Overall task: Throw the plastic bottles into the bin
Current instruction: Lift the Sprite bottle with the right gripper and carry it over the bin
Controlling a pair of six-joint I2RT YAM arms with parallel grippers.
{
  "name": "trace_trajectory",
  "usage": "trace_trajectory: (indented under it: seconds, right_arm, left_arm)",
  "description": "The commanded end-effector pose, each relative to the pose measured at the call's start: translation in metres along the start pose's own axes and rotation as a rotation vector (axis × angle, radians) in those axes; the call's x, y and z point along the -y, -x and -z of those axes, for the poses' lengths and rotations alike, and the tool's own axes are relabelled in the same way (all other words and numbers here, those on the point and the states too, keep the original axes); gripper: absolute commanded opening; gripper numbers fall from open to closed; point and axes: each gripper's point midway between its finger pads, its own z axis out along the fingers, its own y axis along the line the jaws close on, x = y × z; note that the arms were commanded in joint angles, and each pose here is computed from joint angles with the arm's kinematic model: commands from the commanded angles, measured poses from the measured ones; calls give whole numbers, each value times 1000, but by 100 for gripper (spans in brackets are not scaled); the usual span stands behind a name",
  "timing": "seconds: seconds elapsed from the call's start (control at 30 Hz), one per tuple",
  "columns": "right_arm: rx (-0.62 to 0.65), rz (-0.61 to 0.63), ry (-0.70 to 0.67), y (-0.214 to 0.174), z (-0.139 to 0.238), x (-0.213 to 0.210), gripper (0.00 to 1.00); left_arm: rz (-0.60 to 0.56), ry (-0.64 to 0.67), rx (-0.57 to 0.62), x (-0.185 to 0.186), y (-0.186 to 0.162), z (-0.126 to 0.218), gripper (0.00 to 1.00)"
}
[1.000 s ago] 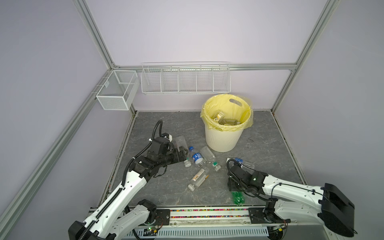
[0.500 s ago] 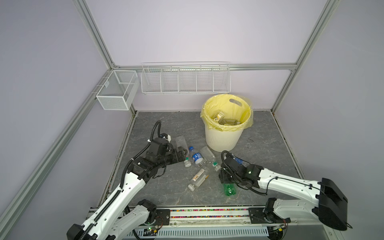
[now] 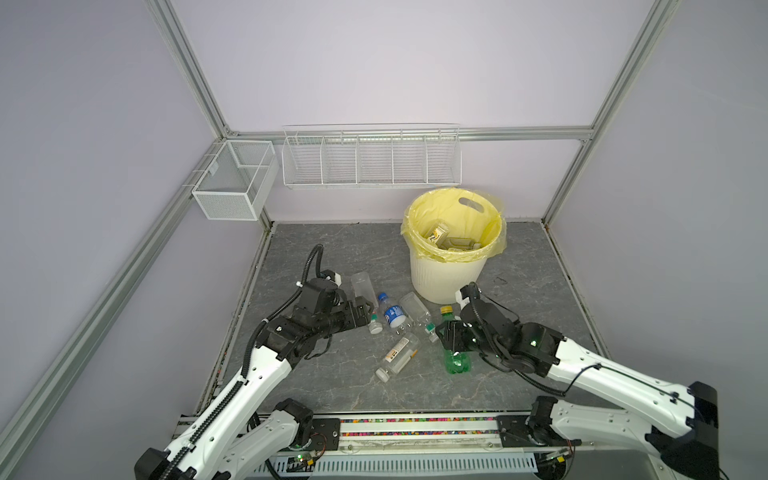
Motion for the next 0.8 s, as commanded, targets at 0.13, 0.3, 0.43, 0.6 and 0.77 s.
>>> trace_trajectory:
  seconds: [0.13, 0.3, 0.43, 0.6, 0.77]
  right_arm:
    - [142, -2, 18, 33, 36, -3, 55]
    - [239, -14, -15, 54, 59, 4, 53]
    - [315, -12, -13, 73, 82, 5, 54]
    - [387, -1, -23, 95, 105, 5, 55]
    - [416, 5, -21, 114, 116, 1, 54]
  left_arm:
    - [29, -8, 9, 0, 1, 0, 99]
    - [29, -7, 4, 0, 1, -1, 99]
    - [38, 1, 3, -2, 1, -1, 99]
    - [42, 3, -2, -1, 1, -2, 99]
    - [46, 4, -2, -1, 2, 0, 99]
